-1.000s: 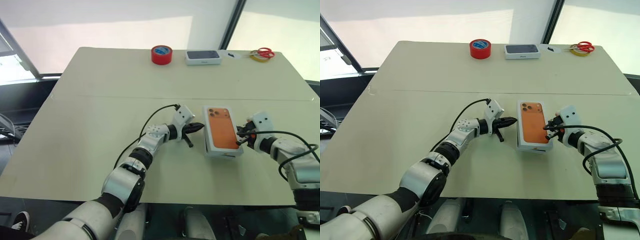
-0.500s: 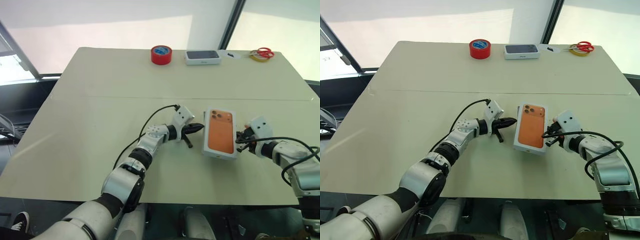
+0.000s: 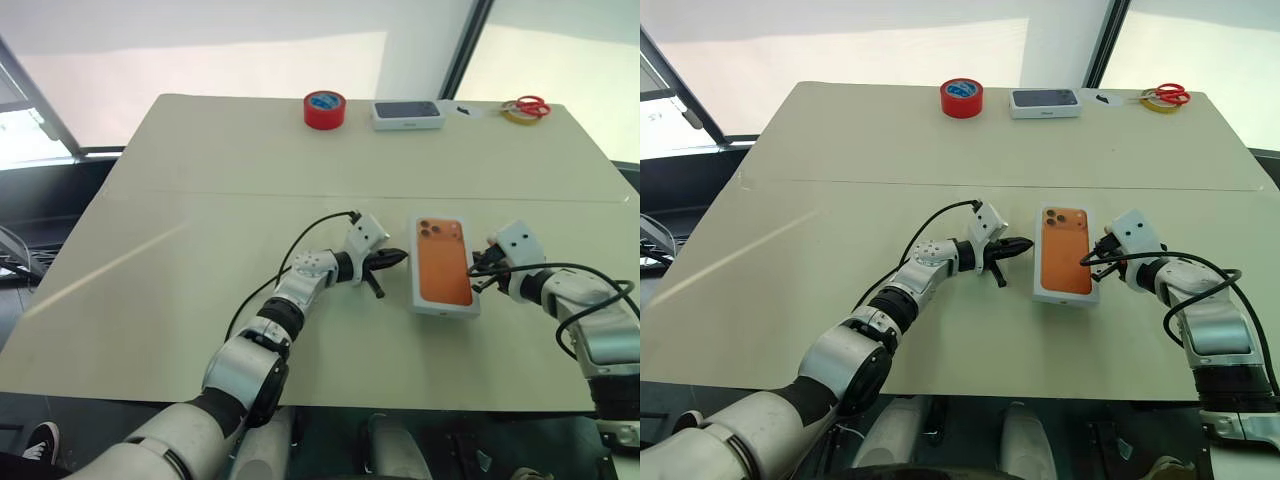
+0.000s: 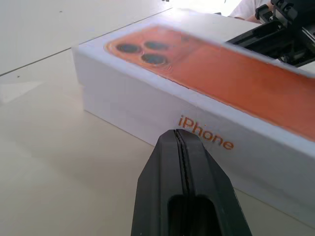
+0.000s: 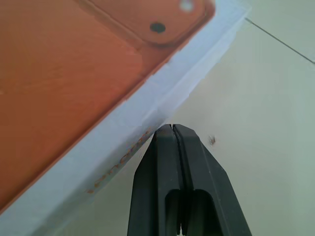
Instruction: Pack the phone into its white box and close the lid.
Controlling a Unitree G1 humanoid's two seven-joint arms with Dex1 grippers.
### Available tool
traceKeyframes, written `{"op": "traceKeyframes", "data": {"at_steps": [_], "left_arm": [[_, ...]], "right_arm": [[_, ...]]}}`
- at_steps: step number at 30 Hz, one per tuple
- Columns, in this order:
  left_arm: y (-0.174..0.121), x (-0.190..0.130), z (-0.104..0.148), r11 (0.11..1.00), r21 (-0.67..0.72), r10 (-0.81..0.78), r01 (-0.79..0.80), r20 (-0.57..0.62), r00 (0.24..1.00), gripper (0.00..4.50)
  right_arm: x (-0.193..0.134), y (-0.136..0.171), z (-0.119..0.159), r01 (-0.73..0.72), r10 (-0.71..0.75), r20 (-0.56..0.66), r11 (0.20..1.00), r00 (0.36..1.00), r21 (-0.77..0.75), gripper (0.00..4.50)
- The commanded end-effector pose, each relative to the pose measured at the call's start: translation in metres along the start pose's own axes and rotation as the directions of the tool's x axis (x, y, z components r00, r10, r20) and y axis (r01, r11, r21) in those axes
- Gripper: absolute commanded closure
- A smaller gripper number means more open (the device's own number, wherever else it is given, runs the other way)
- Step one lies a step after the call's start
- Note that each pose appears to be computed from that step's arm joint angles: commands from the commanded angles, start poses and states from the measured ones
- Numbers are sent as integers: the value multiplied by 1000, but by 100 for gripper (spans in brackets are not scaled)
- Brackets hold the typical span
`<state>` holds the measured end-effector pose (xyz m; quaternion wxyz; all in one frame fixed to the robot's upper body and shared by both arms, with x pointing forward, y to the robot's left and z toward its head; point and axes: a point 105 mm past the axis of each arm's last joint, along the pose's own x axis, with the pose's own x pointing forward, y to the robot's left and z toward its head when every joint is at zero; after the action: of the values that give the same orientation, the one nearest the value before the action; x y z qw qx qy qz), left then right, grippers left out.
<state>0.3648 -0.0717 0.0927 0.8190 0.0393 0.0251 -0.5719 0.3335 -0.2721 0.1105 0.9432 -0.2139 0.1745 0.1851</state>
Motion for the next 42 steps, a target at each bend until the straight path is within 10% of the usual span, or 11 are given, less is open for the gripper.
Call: {"op": "traceKeyframes", "data": {"at_steps": [1, 31, 42], "left_arm": [[0, 2, 19, 999, 53, -12, 9, 56, 998, 450], [-10, -3, 43, 997, 80, -29, 19, 131, 991, 450], [-23, 17, -12, 977, 182, -77, 114, -199, 977, 450]], "right_arm": [[0, -10, 9, 42, -41, 31, 998, 999, -42, 449], [7, -51, 40, 233, -232, 171, 972, 957, 15, 449], [17, -12, 22, 99, -99, 110, 995, 989, 11, 449]]}}
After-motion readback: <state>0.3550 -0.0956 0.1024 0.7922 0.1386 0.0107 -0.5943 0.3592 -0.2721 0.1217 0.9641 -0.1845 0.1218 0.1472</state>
